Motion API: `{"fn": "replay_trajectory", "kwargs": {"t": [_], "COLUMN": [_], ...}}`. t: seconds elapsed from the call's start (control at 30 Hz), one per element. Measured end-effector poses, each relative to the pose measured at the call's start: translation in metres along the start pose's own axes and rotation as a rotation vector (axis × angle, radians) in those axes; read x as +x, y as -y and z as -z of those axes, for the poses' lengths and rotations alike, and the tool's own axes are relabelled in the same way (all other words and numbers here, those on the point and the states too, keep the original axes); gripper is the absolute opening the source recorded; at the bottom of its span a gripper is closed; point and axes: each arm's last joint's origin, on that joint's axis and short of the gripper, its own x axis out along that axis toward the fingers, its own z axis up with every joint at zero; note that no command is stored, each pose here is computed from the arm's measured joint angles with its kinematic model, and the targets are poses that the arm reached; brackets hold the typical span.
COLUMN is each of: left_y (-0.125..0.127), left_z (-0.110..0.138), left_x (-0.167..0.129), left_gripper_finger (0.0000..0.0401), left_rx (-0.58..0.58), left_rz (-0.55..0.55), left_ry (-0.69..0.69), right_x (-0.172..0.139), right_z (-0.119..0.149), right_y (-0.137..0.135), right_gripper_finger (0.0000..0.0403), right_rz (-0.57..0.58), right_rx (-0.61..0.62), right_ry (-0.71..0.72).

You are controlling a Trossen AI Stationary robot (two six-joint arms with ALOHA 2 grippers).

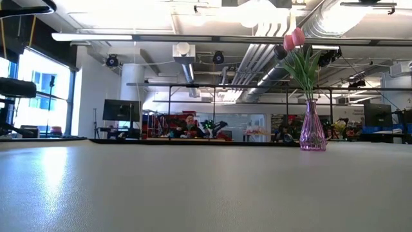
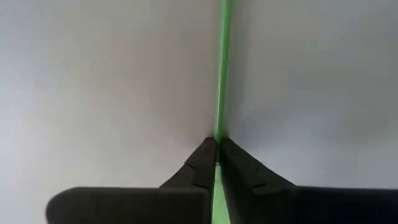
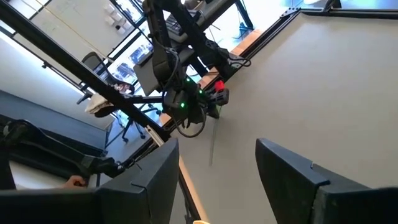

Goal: Sort flowers into vase by color
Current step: Put the red tulip into the green vase

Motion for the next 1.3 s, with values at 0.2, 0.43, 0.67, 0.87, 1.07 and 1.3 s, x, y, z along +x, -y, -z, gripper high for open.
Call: {"fn": "replay_trajectory", "kwargs": {"t": [0.2, 0.43, 0.67, 0.87, 1.07, 1.3], "left_y": [-0.004, -0.019, -0.042, -0.058, -0.073, -0.088], "left_z": [-0.005, -0.022, -0.039, -0.048, -0.051, -0.064], "left_x": [-0.025, -0.063, -0.102, -0.131, -0.147, -0.157], "left_gripper_finger": [0.0002, 0.0001, 0.0, 0.0, 0.0, 0.0], "left_rx": [0.09, 0.16, 0.215, 0.321, 0.471, 0.574], "left_rz": [-0.099, -0.221, -0.401, -0.56, -0.716, -0.896], "left_ry": [-0.07, -0.041, 0.033, 0.045, -0.034, -0.047], "right_x": [0.001, 0.002, 0.007, 0.01, 0.012, 0.021], "right_z": [0.0, -0.001, -0.004, -0.006, -0.008, -0.019], "right_y": [-0.001, -0.001, 0.001, 0.0, 0.001, -0.005], "right_gripper_finger": [0.0199, 0.0199, 0.0199, 0.0199, 0.0199, 0.0199], "right_rz": [-0.005, 0.0, 0.016, 0.019, 0.032, 0.037], "right_rx": [0.011, 0.007, 0.015, 0.028, 0.005, -0.016], "right_ry": [-0.01, -0.005, -0.01, -0.008, 0.028, 0.138]}}
